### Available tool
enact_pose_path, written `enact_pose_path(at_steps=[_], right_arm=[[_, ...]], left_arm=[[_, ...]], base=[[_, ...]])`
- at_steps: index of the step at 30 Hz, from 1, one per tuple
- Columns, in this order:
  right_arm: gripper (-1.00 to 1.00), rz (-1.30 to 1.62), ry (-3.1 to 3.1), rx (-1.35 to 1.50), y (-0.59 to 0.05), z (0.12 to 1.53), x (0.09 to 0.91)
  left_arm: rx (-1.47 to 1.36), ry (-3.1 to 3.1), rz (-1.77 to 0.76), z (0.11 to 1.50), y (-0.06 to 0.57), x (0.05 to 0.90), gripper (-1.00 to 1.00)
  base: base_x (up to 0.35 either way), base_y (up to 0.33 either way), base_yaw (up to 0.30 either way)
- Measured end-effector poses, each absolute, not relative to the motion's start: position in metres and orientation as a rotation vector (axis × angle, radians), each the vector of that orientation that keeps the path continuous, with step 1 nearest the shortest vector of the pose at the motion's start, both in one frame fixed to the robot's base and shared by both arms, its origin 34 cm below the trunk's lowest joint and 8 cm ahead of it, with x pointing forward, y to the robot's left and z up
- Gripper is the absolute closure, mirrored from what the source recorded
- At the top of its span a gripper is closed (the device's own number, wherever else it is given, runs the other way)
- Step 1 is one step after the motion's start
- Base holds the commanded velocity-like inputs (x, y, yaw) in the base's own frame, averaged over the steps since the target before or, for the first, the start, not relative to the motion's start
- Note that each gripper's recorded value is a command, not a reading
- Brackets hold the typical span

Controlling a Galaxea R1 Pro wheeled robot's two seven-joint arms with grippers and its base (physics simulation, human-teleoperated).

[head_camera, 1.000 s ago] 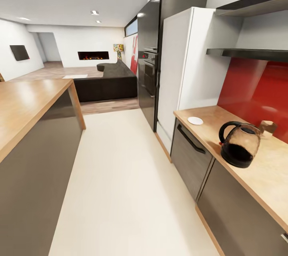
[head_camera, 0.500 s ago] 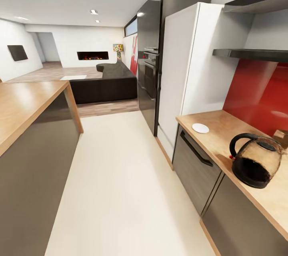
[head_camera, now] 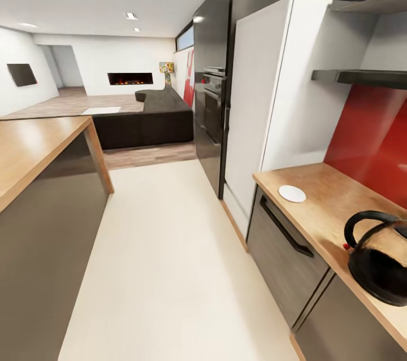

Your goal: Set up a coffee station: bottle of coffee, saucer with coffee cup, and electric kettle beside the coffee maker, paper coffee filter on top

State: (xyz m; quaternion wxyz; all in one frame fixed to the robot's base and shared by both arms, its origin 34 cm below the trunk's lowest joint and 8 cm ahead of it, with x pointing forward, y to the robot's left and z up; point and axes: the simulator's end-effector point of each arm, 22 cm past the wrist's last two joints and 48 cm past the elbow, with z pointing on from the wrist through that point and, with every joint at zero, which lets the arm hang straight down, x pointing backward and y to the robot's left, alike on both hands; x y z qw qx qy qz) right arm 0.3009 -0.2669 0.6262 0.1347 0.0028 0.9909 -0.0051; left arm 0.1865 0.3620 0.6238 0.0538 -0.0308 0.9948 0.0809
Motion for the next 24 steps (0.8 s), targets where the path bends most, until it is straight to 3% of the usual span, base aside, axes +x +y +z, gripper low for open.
enact_pose_path(at_steps=[10,24], right_arm=[[-1.00,-0.015,2.872,0.008,-0.2670,0.6261,0.3007],[-1.00,-0.014,2.873,0.006,-0.2668,0.6261,0.3005]], left_arm=[[-0.095,3.021,0.245,0.6238,0.3616,0.1868,-1.00],[-0.095,3.020,0.248,0.6239,0.3624,0.1871,-1.00]], base=[[0.339,0.047,-0.030],[0.319,0.183,-0.240]])
